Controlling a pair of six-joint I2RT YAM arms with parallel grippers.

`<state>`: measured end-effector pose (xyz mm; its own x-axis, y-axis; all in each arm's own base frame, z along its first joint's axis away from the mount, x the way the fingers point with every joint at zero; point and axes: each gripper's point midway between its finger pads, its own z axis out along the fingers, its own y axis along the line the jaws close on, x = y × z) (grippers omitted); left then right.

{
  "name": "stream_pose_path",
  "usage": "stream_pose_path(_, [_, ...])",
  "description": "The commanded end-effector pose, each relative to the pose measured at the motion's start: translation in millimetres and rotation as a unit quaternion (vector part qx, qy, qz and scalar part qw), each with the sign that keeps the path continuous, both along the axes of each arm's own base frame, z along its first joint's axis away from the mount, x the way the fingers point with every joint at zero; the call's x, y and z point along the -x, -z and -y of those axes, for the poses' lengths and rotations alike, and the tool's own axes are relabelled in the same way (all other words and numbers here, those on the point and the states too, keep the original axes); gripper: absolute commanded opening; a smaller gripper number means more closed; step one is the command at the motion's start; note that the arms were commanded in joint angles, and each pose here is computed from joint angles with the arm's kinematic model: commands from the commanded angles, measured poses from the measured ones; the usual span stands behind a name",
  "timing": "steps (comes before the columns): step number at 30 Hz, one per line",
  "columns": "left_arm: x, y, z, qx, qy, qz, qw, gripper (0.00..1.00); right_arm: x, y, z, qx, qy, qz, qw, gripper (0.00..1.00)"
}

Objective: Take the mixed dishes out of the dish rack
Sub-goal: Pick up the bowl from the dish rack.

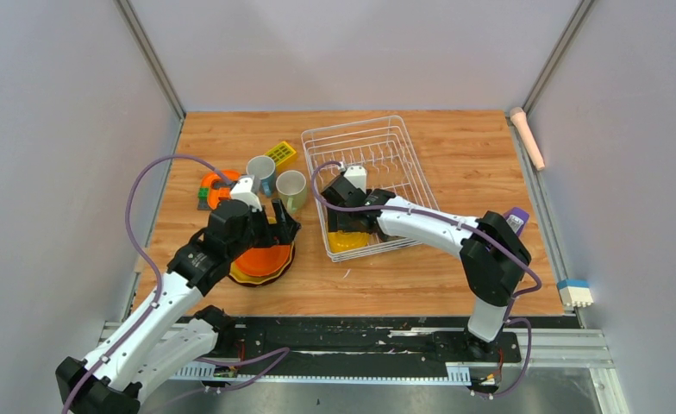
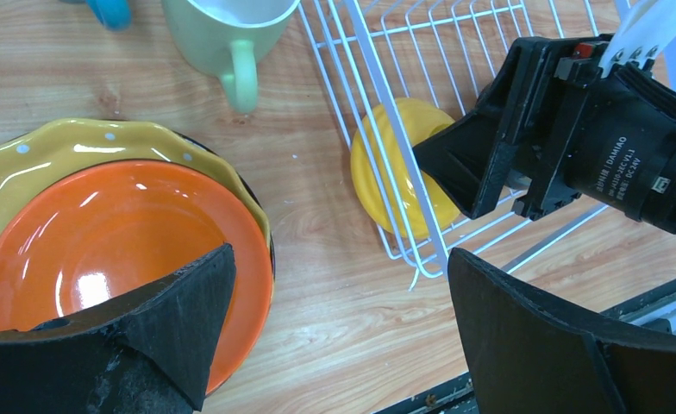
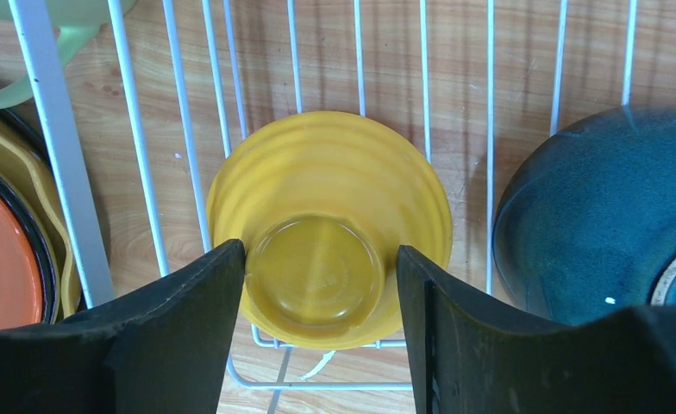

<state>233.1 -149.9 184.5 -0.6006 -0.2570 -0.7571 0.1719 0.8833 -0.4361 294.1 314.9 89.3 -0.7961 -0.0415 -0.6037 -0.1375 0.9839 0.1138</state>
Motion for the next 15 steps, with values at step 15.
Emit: stream_pose_path(15, [-9.2, -5.7, 3.1, 0.010, -0.006, 0.014, 1.000, 1.00, -1.5, -21.0, -9.1, -0.003, 0.019, 0.018, 1.000, 0.26])
